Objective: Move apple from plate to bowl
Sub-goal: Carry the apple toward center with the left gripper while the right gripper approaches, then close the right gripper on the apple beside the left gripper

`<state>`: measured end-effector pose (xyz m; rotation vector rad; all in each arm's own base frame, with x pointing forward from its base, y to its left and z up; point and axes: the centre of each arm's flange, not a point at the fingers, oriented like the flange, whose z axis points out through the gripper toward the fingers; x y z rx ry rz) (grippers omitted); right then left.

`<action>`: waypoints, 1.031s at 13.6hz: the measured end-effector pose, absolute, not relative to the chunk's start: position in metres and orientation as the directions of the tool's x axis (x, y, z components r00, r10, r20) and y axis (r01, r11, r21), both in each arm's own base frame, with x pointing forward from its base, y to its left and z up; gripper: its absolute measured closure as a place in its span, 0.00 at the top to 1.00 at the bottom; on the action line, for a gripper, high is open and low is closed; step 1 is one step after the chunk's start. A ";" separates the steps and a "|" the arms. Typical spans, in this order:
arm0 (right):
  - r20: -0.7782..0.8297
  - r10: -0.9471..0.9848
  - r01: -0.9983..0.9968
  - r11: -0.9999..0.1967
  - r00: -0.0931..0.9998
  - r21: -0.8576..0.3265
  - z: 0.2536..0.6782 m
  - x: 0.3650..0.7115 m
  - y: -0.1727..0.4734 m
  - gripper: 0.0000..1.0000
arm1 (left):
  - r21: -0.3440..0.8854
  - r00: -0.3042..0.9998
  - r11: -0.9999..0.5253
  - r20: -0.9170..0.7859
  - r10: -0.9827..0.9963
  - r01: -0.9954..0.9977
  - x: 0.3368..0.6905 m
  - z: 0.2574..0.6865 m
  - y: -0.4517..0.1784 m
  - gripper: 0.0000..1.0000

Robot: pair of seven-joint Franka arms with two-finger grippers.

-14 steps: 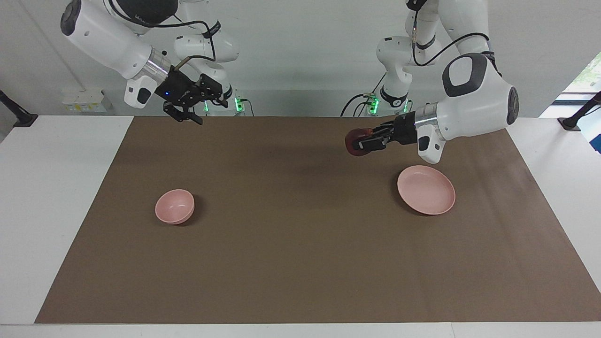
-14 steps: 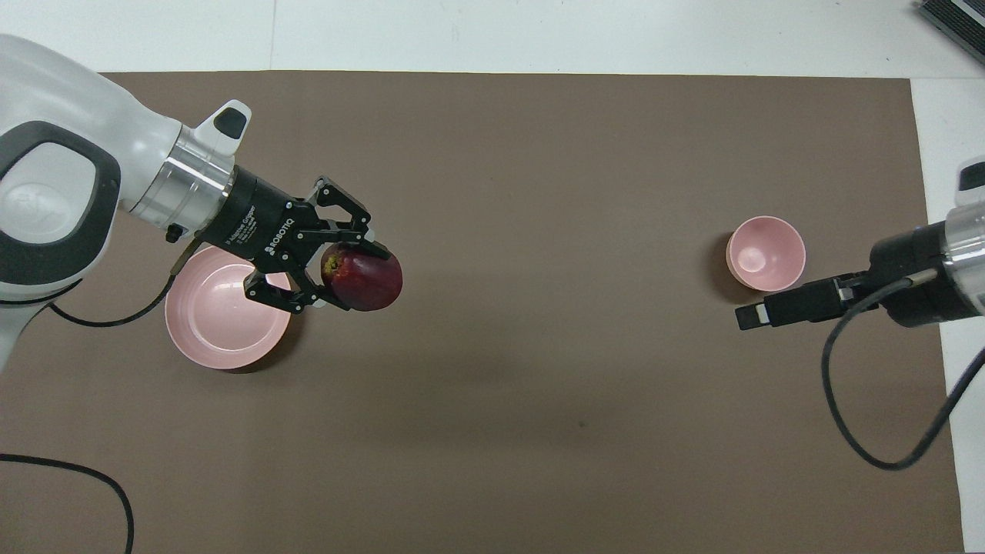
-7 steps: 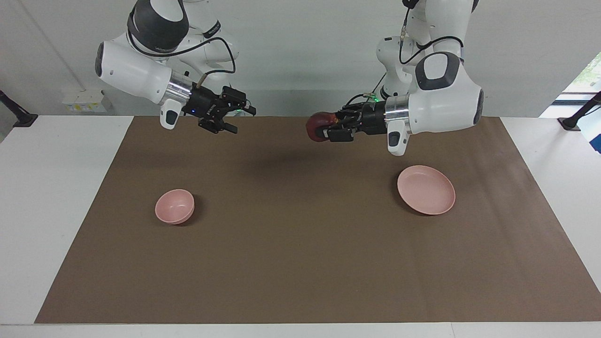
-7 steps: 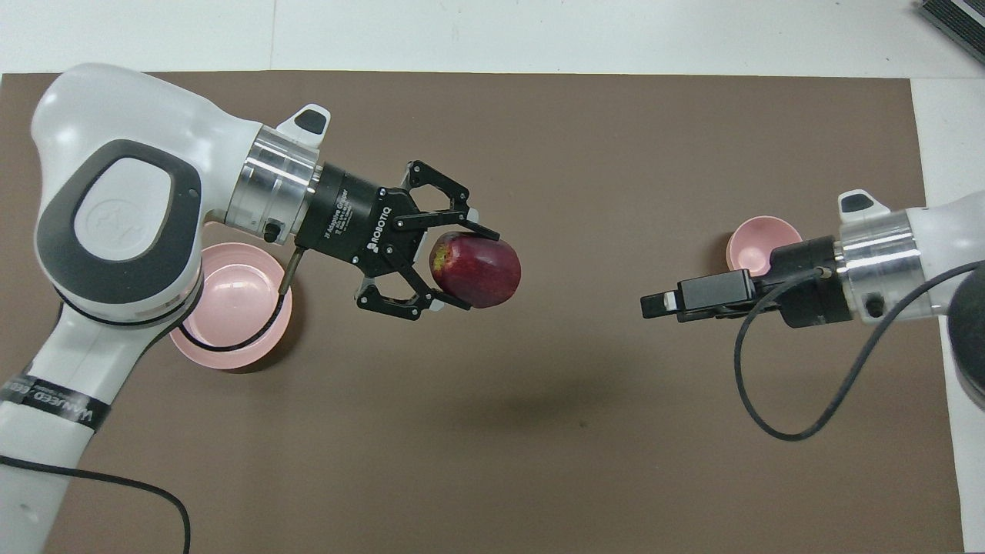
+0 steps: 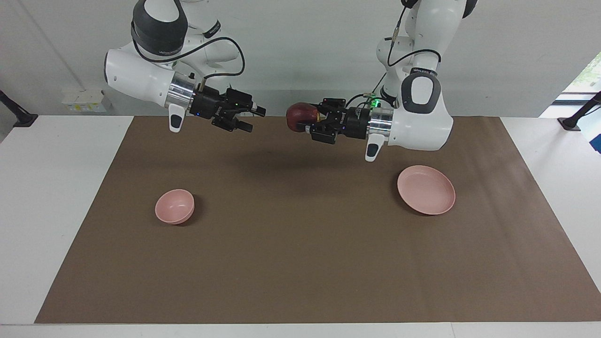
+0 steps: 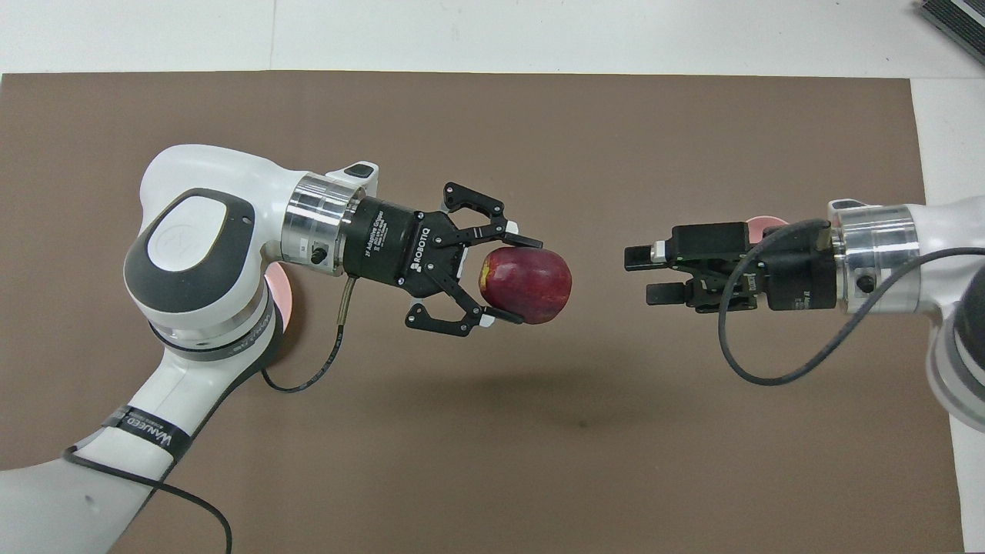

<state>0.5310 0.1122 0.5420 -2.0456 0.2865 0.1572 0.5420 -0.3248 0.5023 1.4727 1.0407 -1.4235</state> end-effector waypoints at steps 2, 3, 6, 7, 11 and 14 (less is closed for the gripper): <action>-0.261 -0.162 -0.306 -0.452 0.952 -0.838 0.543 0.531 0.130 1.00 | -0.010 -0.014 -0.281 -1.000 -0.014 0.960 0.541 0.500 -0.333 0.73; -0.272 -0.180 -0.325 -0.453 0.945 -0.830 0.544 0.530 0.145 1.00 | -0.024 -0.031 -0.257 -0.999 -0.025 0.966 0.540 0.498 -0.340 0.73; -0.308 -0.207 -0.369 -0.438 0.929 -0.820 0.547 0.529 0.153 1.00 | -0.069 -0.083 -0.233 -0.995 -0.047 0.970 0.526 0.488 -0.364 0.73; -0.318 -0.211 -0.380 -0.421 0.924 -0.824 0.549 0.530 0.149 1.00 | -0.081 -0.095 -0.219 -0.994 -0.058 0.972 0.524 0.487 -0.370 0.73; -0.359 -0.240 -0.428 -0.387 0.902 -0.817 0.559 0.540 0.134 1.00 | -0.092 -0.108 -0.205 -0.992 -0.065 0.974 0.517 0.488 -0.382 0.73; -0.360 -0.240 -0.429 -0.387 0.902 -0.816 0.558 0.545 0.134 1.00 | -0.097 -0.112 -0.201 -0.992 -0.065 0.975 0.517 0.486 -0.381 0.73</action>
